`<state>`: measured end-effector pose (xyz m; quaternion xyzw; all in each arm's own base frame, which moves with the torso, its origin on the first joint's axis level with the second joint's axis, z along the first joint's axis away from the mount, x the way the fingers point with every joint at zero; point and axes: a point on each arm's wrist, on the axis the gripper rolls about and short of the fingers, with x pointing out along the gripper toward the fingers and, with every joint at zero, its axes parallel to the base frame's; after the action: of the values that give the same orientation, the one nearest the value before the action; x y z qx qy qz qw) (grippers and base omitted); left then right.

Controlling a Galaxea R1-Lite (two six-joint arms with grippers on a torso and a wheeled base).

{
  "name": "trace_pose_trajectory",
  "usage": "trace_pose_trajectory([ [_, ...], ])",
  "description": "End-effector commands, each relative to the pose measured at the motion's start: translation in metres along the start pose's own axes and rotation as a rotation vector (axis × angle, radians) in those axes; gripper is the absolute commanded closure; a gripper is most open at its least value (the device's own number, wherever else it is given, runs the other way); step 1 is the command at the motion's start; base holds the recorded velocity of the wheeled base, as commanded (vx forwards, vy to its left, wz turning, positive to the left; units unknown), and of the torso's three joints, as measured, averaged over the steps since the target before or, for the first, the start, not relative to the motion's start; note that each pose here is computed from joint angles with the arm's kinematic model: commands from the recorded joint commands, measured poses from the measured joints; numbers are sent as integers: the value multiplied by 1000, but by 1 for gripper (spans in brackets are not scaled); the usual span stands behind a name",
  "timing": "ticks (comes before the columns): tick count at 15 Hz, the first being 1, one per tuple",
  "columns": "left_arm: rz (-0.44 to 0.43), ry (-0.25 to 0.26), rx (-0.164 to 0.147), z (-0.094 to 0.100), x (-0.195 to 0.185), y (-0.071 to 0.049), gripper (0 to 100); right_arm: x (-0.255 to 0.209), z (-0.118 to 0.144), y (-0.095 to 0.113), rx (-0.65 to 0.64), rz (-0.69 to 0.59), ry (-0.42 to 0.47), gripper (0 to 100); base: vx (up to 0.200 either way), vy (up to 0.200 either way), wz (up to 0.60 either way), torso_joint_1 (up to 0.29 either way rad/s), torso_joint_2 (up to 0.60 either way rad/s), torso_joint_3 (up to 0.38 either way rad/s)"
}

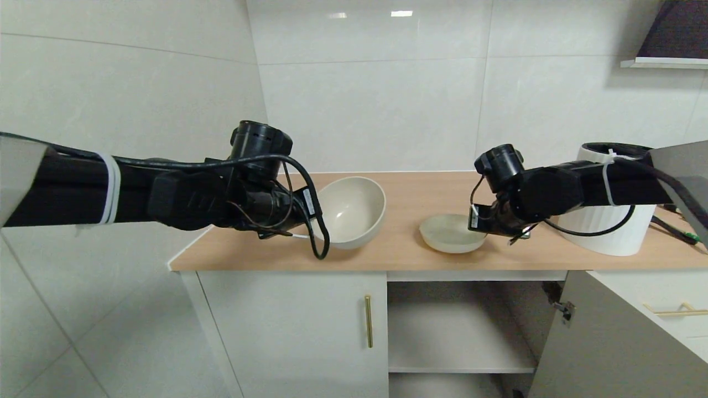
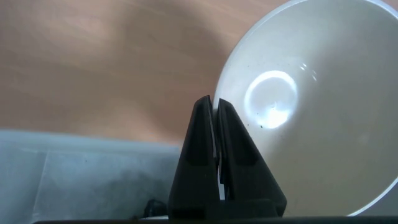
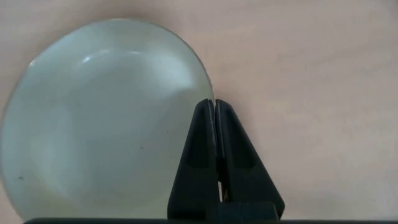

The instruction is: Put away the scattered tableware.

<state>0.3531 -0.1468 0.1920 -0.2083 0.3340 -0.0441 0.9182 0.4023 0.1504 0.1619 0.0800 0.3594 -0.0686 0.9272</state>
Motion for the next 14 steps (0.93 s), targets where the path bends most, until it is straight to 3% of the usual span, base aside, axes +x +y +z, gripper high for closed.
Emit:
trace_pose_trajectory([
  [1, -53, 4, 7, -1, -32, 4, 100, -50, 11, -10, 42, 75, 6, 100, 0, 0, 0, 0, 0, 0],
  [2, -102, 26, 46, -7, -54, 9, 100, -84, 8, -24, 45, 132, 34, 100, 0, 0, 0, 0, 0, 0],
  [3, -130, 34, 64, -10, -68, 12, 100, -103, 2, -33, 41, 162, 44, 100, 0, 0, 0, 0, 0, 0],
  [6, -182, 57, 77, -21, -95, 22, 100, -128, -13, -49, 34, 224, 87, 100, 0, 0, 0, 0, 0, 0],
  [7, -213, 84, 109, -31, -106, 29, 100, -131, -23, -55, 28, 230, 119, 100, 0, 0, 0, 0, 0, 0],
  [10, -251, 72, 117, -47, -110, 40, 100, -133, -43, -60, 4, 223, 171, 100, 0, 0, 0, 0, 0, 0],
  [14, -256, 66, 117, -51, -104, 41, 100, -126, -53, -63, -5, 238, 167, 100, 0, 0, 0, 0, 0, 0],
])
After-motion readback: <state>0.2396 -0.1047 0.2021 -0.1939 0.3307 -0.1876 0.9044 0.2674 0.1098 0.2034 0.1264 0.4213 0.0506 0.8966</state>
